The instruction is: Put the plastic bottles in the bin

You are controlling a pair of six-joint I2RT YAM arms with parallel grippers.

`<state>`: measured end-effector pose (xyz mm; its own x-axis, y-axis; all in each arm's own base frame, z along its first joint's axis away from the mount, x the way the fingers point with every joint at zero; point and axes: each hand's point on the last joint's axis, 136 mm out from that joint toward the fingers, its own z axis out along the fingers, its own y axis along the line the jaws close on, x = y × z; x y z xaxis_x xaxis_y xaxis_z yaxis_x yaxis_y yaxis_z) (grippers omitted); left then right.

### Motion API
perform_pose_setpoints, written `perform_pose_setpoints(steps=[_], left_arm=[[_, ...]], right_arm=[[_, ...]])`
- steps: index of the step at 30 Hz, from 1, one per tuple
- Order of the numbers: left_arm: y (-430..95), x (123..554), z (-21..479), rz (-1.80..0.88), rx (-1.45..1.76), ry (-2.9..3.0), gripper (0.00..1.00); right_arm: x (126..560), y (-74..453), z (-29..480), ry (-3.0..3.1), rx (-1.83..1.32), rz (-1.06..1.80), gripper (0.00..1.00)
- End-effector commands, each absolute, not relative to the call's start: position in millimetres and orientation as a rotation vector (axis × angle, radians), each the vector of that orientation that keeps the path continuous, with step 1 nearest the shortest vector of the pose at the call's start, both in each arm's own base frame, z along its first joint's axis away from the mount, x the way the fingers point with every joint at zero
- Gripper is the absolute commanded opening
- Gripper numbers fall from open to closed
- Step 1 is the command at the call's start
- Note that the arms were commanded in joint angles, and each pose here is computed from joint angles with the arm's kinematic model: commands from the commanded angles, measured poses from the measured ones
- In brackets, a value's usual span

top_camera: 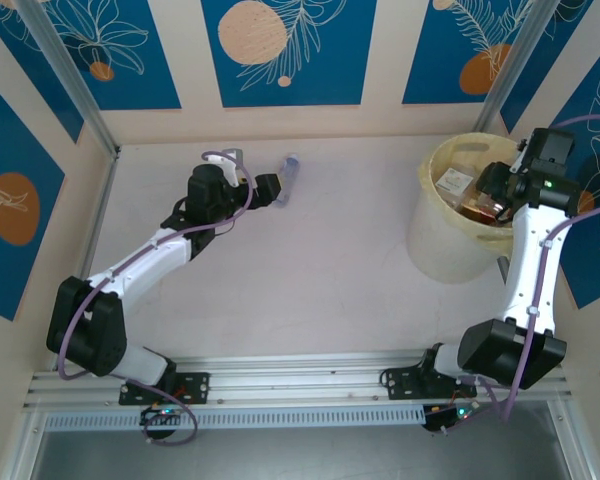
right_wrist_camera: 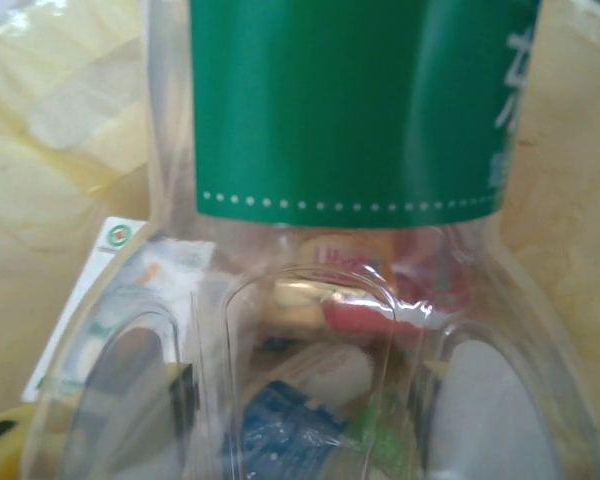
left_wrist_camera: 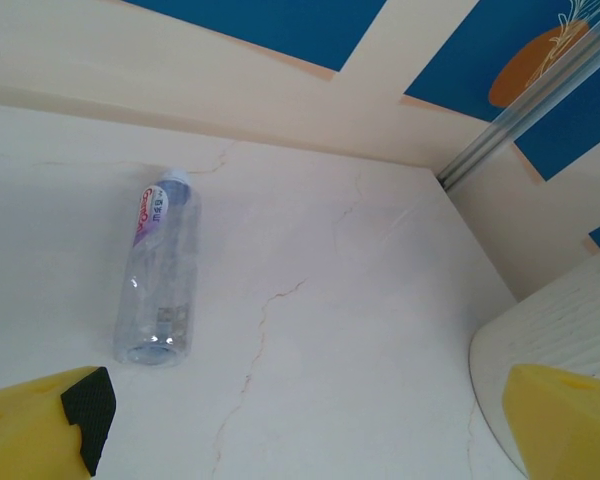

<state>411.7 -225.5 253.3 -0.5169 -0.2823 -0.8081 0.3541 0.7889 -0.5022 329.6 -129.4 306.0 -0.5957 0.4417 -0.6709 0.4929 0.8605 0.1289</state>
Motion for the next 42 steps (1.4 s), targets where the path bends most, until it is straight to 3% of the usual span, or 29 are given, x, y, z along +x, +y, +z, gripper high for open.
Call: perform_pose_setpoints(steps=[1,2,11,24,31,42], left_arm=[[-219,408,267,-0.779,0.056,1.918,1.00],[-219,407,267,-0.780,0.057,1.913,1.00],[-213,408,261,-0.732,0.049,1.927,1.00],[-215,433,214,-0.642,0.018,2.124,1.00],[-231,467,179,-0.549,0.112,2.230,1.00],[-246,510,110,-0.371,0.247,2.392,1.00]], right_arm=[[323,-146,319,2.259,0.744,-0.243,0.87],[322,-150,318,2.258,0.753,-0.278,1.00],[316,-156,331,2.191,0.744,-0.385,0.99],[314,-82,408,1.829,0.535,0.034,0.99],[299,19,435,1.676,0.146,0.569,0.99],[317,127,383,1.770,-0.106,0.747,0.99]])
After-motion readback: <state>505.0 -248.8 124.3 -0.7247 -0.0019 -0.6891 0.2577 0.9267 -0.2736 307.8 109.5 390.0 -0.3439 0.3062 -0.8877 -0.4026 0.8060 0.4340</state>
